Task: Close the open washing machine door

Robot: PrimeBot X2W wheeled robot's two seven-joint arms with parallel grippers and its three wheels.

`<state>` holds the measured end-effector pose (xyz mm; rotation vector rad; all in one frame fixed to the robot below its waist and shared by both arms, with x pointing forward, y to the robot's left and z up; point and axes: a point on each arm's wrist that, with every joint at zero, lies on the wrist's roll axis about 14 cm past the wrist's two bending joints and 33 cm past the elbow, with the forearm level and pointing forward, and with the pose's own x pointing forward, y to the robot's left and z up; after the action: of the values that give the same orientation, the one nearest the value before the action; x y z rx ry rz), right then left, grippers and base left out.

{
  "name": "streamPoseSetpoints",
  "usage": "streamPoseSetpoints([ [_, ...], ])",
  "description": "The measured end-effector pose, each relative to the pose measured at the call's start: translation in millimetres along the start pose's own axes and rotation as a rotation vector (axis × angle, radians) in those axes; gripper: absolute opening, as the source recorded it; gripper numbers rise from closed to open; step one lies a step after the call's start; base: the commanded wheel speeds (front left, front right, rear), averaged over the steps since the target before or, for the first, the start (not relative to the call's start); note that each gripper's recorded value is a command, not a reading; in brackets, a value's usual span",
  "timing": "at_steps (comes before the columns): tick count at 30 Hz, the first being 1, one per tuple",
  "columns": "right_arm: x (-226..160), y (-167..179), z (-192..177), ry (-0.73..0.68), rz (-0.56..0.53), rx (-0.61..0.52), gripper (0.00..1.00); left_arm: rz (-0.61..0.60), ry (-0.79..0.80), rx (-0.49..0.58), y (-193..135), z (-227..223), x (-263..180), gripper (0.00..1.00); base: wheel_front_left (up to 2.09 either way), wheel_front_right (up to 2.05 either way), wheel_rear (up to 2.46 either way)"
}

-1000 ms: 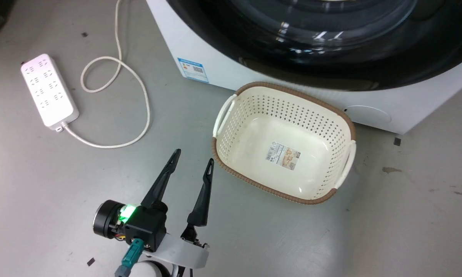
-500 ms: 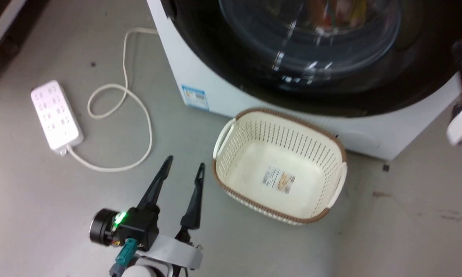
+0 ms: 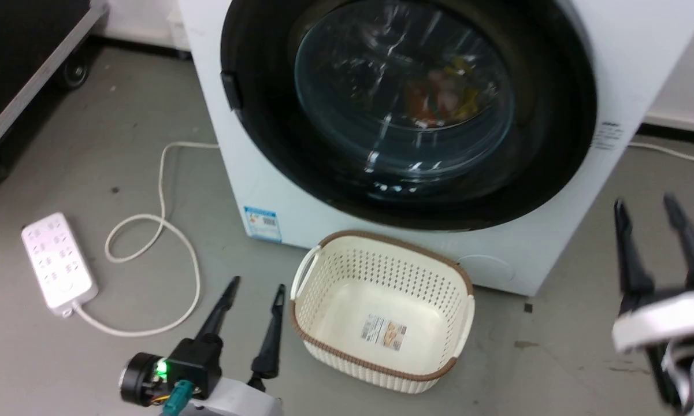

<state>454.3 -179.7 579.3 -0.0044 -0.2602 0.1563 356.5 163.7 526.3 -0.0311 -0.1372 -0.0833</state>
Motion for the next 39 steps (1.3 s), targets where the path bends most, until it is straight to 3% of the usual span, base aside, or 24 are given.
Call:
streamPoseSetpoints([
  [10,-87.3,-2.3,-7.2,0.044,-0.122,0.003,1.0,0.025,-0.024,-0.002,5.3,7.5,-2.2,1.0,0.0,0.0,0.0],
  [20,-108.4,8.7,-26.0,0.115,-0.103,0.029,1.0,0.016,0.018,-0.013,4.1,-5.7,-5.1,1.0,0.0,0.0,0.0],
  [21,-108.2,8.9,-26.0,0.115,-0.102,0.029,0.0,0.013,0.021,-0.014,3.5,-6.5,-5.4,0.0,0.0,0.0,0.0],
  [39,-109.1,10.9,-29.3,0.141,-0.097,0.029,0.0,0.01,0.036,-0.008,2.9,-6.6,-2.5,0.0,0.0,0.0,0.0],
])
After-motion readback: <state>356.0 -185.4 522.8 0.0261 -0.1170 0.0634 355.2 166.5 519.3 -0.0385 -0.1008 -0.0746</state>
